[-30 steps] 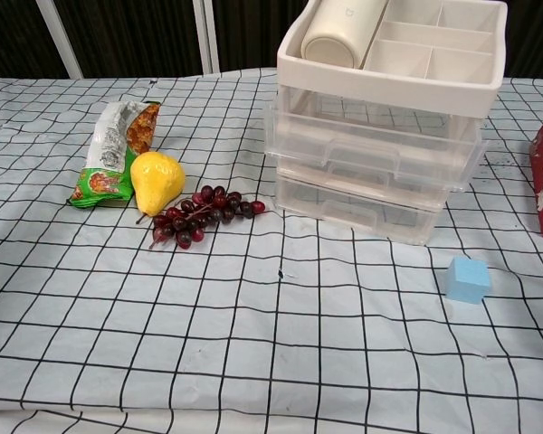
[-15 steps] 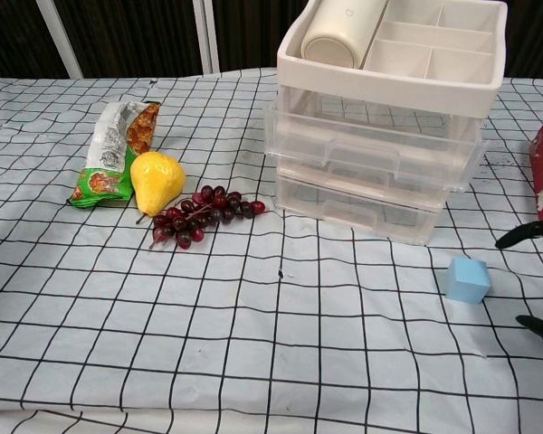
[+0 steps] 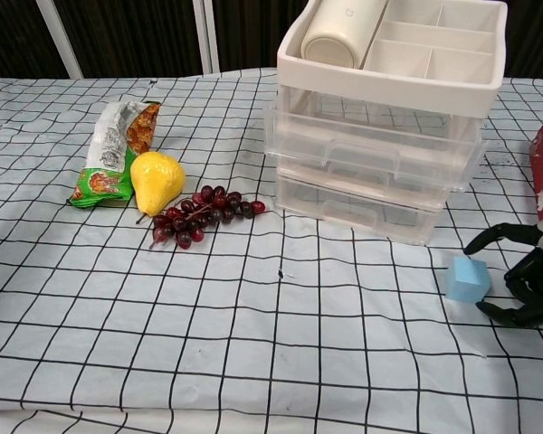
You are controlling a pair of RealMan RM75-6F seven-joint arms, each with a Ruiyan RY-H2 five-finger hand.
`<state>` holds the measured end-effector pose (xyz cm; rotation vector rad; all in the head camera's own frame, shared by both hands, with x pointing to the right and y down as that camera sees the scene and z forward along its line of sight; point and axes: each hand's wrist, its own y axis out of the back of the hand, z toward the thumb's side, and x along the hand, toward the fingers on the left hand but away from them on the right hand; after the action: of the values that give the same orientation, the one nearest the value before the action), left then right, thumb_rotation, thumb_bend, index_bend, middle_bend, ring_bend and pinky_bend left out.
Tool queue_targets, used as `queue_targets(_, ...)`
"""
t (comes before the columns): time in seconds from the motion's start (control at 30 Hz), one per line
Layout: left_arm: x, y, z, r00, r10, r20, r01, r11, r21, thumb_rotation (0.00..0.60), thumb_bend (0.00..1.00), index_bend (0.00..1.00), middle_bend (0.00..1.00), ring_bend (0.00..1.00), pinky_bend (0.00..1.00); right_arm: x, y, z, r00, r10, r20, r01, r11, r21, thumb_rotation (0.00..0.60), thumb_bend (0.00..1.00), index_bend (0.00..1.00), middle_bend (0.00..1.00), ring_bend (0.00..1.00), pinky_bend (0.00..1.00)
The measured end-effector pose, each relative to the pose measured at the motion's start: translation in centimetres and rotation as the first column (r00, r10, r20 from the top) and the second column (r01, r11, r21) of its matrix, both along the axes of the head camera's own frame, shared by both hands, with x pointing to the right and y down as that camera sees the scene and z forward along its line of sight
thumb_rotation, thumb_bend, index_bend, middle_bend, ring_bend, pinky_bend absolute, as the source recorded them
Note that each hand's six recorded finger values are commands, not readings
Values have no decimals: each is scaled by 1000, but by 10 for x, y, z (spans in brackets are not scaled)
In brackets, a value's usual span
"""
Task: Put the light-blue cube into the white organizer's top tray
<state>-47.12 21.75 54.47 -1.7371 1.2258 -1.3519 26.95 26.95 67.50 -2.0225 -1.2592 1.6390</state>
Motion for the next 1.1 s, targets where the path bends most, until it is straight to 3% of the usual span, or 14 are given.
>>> queue_targets(0.3, 0, 0, 0, 1000, -2, 0, 2, 1000, 0, 600, 21, 0, 0, 0, 0, -5, -5, 10, 1000, 24, -1, -24, 1000, -15, 600, 261, 321, 866, 888, 768)
queue_targets(0.87, -1, 0, -1, 1000, -8, -3, 8, 1000, 1, 600, 21, 0, 0, 0, 0, -5, -9, 18, 999, 39, -18, -40, 999, -18, 600, 448, 481, 868, 888, 768)
queue_targets(1.1, -1, 0, -1, 1000, -8, -5, 8, 1000, -1, 600, 22, 0, 0, 0, 0, -7, -7, 13, 999, 44, 7, -44, 999, -20, 600, 469, 524, 869, 889, 768)
